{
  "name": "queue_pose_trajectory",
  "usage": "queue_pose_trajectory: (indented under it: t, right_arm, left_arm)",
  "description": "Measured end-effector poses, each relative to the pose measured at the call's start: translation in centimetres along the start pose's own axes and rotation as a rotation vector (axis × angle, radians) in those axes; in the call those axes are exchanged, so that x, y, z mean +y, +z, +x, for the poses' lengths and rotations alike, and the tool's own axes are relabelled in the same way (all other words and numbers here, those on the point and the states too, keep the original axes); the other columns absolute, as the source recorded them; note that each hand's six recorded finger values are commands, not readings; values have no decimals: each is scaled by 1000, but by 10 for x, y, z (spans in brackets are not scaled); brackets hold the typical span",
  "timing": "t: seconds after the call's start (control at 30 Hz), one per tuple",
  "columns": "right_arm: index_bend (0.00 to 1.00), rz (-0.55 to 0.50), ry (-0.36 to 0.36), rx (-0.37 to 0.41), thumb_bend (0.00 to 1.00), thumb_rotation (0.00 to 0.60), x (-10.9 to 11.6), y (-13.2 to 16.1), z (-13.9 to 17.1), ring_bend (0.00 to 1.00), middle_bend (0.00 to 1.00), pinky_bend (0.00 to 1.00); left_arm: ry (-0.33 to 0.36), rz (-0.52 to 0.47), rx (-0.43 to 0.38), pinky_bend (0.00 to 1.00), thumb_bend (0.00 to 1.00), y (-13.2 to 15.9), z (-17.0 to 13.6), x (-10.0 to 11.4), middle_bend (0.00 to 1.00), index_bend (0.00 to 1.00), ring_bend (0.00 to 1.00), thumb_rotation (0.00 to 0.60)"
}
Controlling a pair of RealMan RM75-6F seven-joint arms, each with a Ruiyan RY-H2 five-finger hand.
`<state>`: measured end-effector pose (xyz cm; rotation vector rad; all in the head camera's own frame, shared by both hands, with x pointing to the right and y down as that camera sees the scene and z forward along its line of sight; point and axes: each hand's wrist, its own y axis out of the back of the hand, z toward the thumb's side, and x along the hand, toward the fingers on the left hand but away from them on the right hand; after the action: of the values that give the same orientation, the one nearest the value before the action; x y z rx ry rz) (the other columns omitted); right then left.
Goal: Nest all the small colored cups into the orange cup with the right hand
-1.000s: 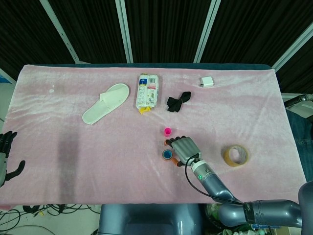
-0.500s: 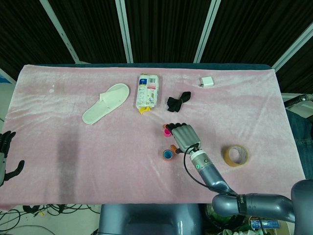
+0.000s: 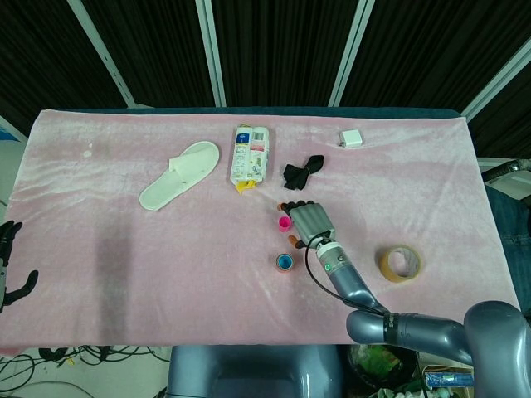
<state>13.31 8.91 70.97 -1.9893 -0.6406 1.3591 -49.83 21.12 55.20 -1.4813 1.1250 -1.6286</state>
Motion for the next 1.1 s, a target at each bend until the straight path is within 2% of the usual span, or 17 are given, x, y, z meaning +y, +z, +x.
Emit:
queue_pose_trajectory:
  t: [0.3, 0.63, 0.87, 1.1]
  right_arm:
    - [313, 5, 9, -5, 292, 600, -12, -1, -12, 265, 335, 285]
    - [518, -3, -11, -12, 363, 600, -20, -6, -19, 347, 519, 286]
    - [549, -16, -43, 12, 393, 600, -19, -3, -21, 352, 534, 286]
    - [549, -33, -73, 42, 395, 600, -2, 4, -13, 352, 530, 286]
  left_arm:
    - [4, -6, 6, 8, 342, -1, 0, 1, 57, 70, 0, 600]
    - [1, -4, 8, 7, 342, -2, 1, 1, 57, 70, 0, 600]
    - [0, -6, 11, 8, 342, -2, 1, 1, 57, 70, 0, 600]
    - [-4, -6, 8, 7, 342, -1, 1, 0, 57, 70, 0, 600]
